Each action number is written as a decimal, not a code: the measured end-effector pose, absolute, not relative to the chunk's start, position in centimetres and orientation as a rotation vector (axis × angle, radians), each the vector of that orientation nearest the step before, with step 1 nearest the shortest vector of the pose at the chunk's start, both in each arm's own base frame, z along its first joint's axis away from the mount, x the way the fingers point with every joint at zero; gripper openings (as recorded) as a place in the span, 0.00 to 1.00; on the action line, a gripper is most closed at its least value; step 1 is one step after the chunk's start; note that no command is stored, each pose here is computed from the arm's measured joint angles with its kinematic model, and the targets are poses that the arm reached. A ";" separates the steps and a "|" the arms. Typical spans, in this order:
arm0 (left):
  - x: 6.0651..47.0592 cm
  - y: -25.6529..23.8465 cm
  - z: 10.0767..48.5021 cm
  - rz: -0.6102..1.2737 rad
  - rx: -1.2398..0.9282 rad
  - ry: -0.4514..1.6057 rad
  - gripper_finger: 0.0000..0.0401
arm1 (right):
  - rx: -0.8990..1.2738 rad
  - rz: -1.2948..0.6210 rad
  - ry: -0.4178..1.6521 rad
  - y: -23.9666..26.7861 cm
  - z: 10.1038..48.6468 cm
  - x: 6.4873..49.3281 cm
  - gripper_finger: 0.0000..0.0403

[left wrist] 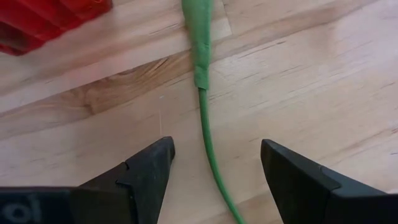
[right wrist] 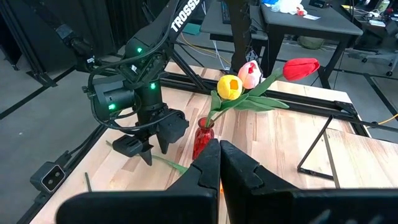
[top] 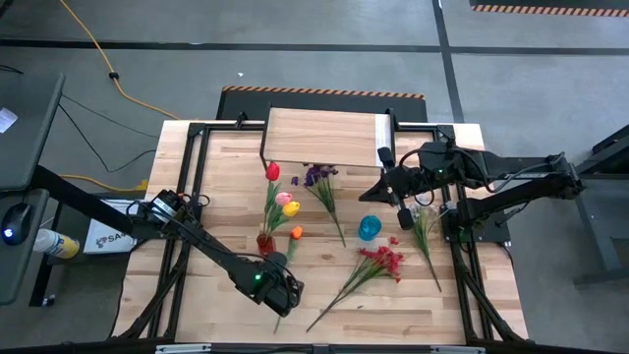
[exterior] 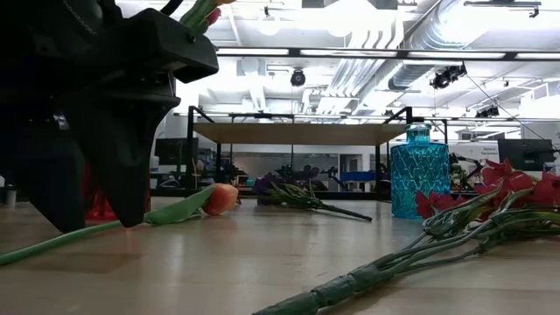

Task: Pick and place flowers into a vace then onto a shelf
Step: Put the orange flower into the red vase

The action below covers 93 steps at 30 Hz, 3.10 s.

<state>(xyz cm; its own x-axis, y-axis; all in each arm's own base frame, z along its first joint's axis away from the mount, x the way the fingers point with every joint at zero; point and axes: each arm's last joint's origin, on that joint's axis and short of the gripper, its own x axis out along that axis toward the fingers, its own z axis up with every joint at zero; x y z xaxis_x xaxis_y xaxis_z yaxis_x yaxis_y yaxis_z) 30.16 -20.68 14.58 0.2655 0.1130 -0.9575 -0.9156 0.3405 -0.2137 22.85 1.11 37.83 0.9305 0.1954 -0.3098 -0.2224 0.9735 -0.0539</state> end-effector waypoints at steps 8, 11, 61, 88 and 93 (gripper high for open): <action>30.2 -20.7 14.6 0.859 -0.967 1.057 0.70 | -0.088 0.214 0.308 1.1 37.8 22.8 0.00; 30.2 -20.7 14.6 0.859 -0.965 1.054 0.70 | -0.088 0.214 0.308 1.1 37.8 22.8 0.00; 29.0 -27.0 25.5 0.730 -0.769 1.178 0.05 | -0.088 0.201 0.293 1.1 38.0 22.9 0.00; 23.5 -27.7 37.6 0.606 0.066 0.109 0.05 | 0.019 0.201 0.214 1.1 38.8 23.1 0.00; 24.0 -26.8 38.2 0.646 0.266 0.087 0.05 | 0.018 0.201 0.214 1.1 38.8 23.1 0.00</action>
